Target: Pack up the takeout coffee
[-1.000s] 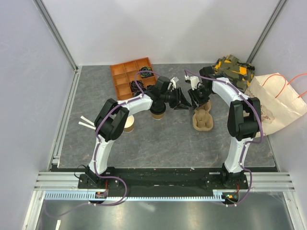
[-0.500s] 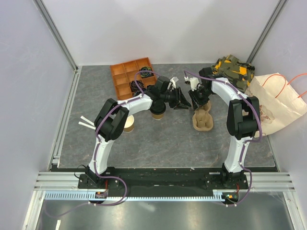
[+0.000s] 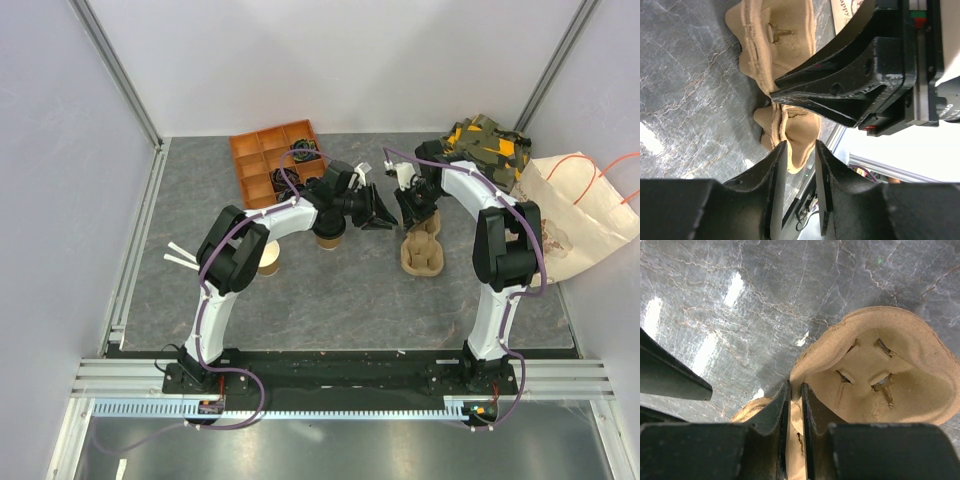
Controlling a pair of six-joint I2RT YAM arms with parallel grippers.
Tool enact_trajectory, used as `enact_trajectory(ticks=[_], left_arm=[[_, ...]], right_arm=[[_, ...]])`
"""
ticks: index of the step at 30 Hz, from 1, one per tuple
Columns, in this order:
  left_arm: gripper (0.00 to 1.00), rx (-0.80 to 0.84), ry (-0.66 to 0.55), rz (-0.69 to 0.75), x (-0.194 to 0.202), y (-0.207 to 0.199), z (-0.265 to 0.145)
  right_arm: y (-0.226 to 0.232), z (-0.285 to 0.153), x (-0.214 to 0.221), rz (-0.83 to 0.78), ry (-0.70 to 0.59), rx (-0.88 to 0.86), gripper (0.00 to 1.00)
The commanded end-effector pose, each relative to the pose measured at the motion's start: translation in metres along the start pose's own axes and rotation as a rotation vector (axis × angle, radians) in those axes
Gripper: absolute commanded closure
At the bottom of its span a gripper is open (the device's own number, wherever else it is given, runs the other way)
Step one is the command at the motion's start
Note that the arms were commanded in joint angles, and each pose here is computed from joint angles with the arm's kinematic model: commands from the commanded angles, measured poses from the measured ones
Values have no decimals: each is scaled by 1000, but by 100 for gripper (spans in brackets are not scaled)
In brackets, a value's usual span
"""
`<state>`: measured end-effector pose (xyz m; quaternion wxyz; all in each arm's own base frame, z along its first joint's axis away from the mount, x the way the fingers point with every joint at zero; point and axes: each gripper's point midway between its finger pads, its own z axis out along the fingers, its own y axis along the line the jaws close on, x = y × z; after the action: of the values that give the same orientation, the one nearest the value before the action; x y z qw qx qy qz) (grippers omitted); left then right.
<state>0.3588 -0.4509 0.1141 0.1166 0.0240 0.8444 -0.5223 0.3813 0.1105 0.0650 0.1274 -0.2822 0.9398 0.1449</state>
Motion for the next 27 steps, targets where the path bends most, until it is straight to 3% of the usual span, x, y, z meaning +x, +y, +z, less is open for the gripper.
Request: enact_trajectory(ticks=[1,2,27], left_arm=[[66,23,-20,25,-6,-7,-3],[66,26,-18,26,-6,-8,-2],[63,104,91,14,34,-17,34]], right_arm=[[1,-26,-11,-21,-44,19,95],[1,-28,-11,-20,-45,18,100],[3,-53,-14,14,-117,-50,100]])
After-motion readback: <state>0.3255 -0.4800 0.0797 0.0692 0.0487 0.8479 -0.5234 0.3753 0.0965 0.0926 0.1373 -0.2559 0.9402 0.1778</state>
